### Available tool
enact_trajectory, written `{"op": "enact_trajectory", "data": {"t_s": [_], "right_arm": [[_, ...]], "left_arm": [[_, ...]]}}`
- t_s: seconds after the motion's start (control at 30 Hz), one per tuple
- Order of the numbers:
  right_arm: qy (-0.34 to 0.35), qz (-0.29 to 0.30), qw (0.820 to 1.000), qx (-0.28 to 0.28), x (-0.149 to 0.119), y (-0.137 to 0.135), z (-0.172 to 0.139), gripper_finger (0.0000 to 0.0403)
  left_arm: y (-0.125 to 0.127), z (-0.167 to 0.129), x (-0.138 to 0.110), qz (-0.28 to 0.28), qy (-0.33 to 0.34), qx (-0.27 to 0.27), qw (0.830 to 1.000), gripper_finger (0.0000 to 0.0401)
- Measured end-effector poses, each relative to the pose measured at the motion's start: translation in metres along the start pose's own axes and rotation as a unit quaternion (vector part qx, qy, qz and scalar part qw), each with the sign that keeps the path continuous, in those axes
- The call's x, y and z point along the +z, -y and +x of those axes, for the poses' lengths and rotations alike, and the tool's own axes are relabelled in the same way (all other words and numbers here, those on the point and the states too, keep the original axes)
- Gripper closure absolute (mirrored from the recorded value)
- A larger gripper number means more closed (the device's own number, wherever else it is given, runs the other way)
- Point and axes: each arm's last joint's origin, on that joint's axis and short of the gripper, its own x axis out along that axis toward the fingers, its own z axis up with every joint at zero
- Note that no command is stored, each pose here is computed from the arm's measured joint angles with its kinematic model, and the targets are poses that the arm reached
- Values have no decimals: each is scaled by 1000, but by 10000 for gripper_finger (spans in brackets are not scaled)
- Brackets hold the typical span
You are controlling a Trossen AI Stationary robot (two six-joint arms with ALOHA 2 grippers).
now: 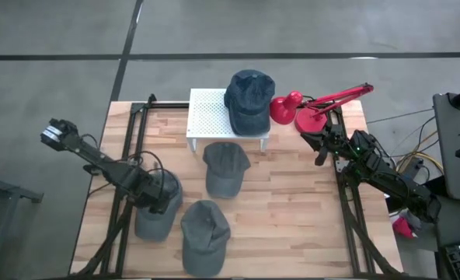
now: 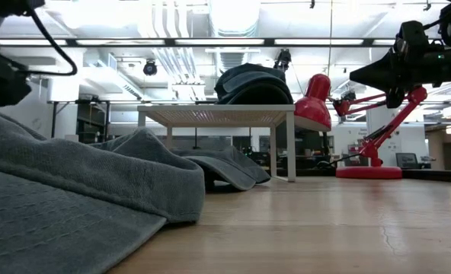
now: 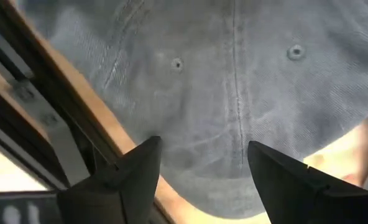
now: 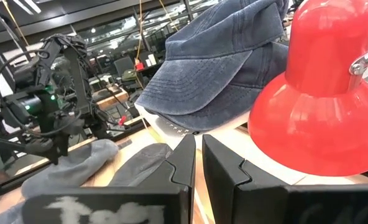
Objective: Pick & Place hat
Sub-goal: Put the middle left gray cap on the shelf
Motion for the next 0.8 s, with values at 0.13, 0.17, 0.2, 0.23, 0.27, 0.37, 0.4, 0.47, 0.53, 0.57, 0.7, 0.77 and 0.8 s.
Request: {"op": "enact_trajectory", "data": {"t_s": [0.13, 0.17, 0.2, 0.23, 0.27, 0.37, 0.4, 0.47, 0.53, 0.57, 0.7, 0.77, 0.8], "right_arm": [[0, 0, 1000, 0, 0, 0, 0, 376], [0, 0, 1000, 0, 0, 0, 0, 376], [0, 0, 1000, 0, 0, 0, 0, 376], [0, 0, 1000, 0, 0, 0, 0, 376], [0, 0, 1000, 0, 0, 0, 0, 376], [0, 0, 1000, 0, 0, 0, 0, 376], [0, 0, 1000, 0, 0, 0, 0, 376], [0, 0, 1000, 0, 0, 0, 0, 376], [0, 2, 1000, 0, 0, 0, 0, 376], [0, 3, 1000, 0, 0, 0, 0, 376], [0, 4, 1000, 0, 0, 0, 0, 376], [0, 4, 1000, 0, 0, 0, 0, 376], [0, 4, 1000, 0, 0, 0, 0, 376]], "left_arm": [[1, 4, -3, 0, -24, 8, 1000, 151], [1, 5, -4, 0, -24, 9, 1000, 151], [1, 5, -4, 0, -24, 8, 1000, 151], [2, 5, -5, 1, -24, 4, 1000, 152], [3, 5, -5, 3, -23, 0, 1000, 152], [5, 4, -5, 7, -10, -18, 1000, 153], [6, 3, -5, 9, -5, -27, 1000, 153], [8, 2, -5, 14, 6, -46, 999, 153], [10, 1, -5, 18, 9, -64, 998, 153], [12, 0, -6, 21, 10, -74, 997, 153], [20, -1, -6, 30, 29, -118, 992, 153], [24, -2, -6, 37, 44, -138, 989, 153], [25, -2, -6, 40, 48, -144, 988, 153]]}}
